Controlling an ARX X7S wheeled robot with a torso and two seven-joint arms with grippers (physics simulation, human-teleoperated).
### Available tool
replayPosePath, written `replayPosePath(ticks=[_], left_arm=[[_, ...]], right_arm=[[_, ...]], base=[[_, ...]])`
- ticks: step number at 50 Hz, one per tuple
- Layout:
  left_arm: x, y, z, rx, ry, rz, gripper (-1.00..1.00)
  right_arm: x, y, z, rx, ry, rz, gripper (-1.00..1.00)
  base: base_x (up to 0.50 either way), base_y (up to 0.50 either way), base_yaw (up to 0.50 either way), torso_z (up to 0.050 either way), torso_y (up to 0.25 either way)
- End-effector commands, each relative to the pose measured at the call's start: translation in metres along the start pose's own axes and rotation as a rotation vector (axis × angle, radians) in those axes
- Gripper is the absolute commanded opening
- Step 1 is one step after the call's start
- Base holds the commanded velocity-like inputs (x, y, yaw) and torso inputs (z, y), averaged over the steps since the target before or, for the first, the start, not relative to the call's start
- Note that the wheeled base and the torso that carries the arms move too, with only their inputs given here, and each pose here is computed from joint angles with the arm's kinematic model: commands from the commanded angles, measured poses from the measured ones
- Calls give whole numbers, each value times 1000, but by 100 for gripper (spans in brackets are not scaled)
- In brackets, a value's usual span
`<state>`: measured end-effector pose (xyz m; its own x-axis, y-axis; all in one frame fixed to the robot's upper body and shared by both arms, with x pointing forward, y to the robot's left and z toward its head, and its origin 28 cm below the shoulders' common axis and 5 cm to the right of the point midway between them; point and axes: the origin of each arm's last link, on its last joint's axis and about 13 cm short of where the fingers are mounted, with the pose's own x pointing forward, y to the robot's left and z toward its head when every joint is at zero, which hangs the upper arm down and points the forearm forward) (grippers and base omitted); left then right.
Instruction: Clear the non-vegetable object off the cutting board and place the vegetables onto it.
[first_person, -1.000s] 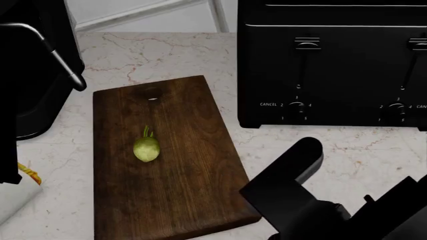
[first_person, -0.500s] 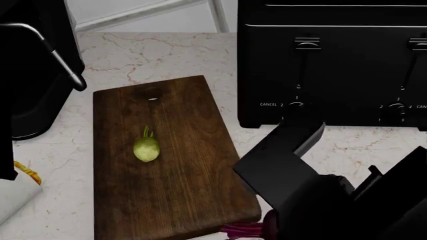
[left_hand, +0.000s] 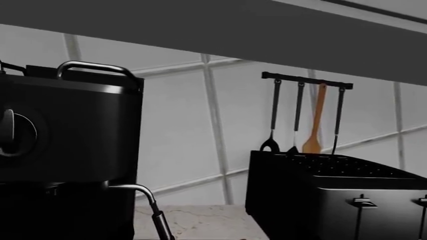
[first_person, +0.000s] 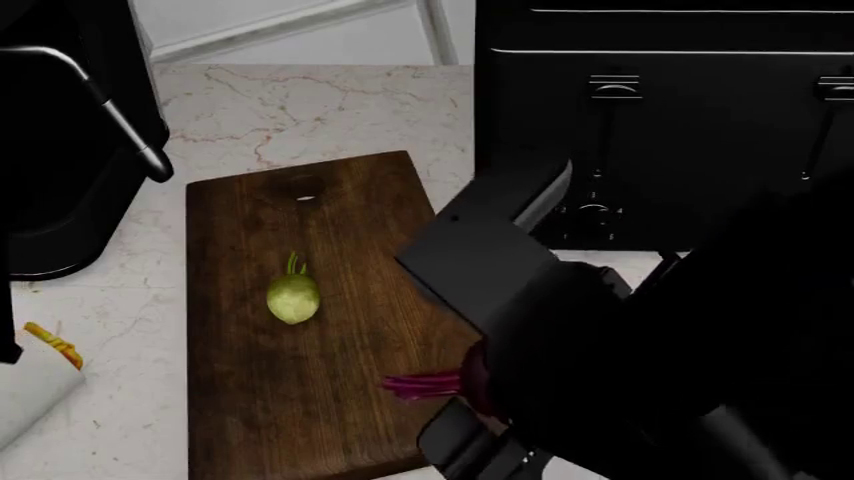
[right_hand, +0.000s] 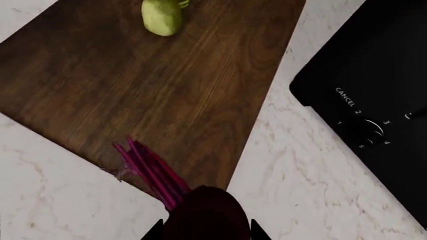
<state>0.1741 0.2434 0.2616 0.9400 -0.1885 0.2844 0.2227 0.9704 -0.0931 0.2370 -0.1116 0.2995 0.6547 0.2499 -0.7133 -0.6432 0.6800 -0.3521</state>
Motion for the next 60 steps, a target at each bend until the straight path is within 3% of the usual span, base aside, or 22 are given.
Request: replayPosePath(ticks=[1,35,60], left_arm=[[-4,2,0,4,-4,15,100],[-6,4,0,28,-9,34,100],[-9,7,2,36,-16,51,100]], right_arm=[[19,-1,13,-17,-37,30,-100],[45,-2,49,-79,-110,118,-100],[72,2,47,-71,-82,164,-100]], base=[[0,0,0,0,0],[0,0,0,0,0],[0,0,0,0,0]])
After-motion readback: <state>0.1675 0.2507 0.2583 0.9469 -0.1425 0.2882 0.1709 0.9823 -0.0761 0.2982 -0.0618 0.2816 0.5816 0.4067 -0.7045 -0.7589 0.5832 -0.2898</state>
